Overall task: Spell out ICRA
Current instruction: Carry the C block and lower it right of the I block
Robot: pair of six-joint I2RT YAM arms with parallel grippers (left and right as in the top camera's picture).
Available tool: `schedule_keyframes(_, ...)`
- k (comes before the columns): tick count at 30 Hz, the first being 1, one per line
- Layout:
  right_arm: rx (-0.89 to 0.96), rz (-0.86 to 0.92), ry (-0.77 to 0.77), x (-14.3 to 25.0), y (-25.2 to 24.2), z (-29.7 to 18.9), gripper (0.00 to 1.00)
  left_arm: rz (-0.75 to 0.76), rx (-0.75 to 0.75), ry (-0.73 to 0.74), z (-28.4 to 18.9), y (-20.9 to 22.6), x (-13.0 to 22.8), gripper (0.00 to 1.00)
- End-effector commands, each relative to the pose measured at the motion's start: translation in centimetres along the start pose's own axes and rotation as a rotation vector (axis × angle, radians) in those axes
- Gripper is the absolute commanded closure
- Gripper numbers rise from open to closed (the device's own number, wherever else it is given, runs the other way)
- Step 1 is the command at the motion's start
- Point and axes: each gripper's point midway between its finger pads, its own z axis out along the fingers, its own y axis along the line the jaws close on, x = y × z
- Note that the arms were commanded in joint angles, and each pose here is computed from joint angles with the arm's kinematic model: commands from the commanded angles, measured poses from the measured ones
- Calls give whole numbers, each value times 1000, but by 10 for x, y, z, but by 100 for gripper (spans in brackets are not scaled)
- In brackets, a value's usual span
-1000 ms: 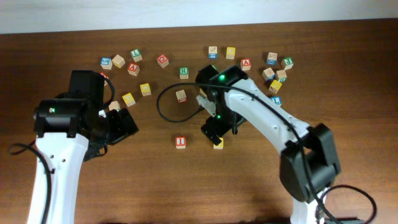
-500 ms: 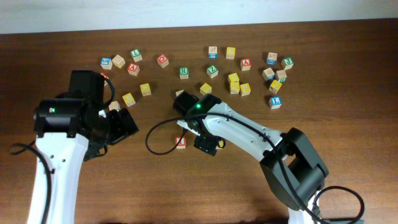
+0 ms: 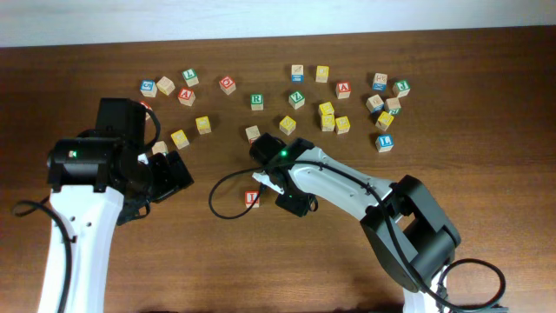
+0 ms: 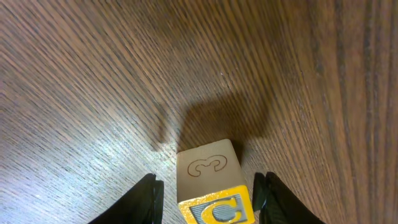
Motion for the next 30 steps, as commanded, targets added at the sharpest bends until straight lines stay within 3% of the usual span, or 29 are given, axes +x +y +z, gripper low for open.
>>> schedule_keyframes(1,-9,28,-4,1,1,-1,64,-23,-11,-4,0,3,-1,1)
schedule_keyframes(6,-18,250,-31,-5,1,-2,63,-23,-11,-4,0,3,-1,1)
schedule_keyframes(10,-162,387,-54,-15,23,-4,63,-23,-11,-4,0,3,-1,1)
schedule_keyframes(15,-171,444,-44,-12,18,-4,63,-23,-11,-4,0,3,-1,1)
schedule_keyframes(17,-155,466,-32,-5,6,-2,46,-23,-11,-4,0,3,-1,1)
schedule_keyframes(21,-262,267,18,16,12,-4,39,-23,-11,-4,0,3,-1,1)
schedule_keyframes(30,-245,137,11,15,17,-4,41,-23,-11,-4,0,3,-1,1)
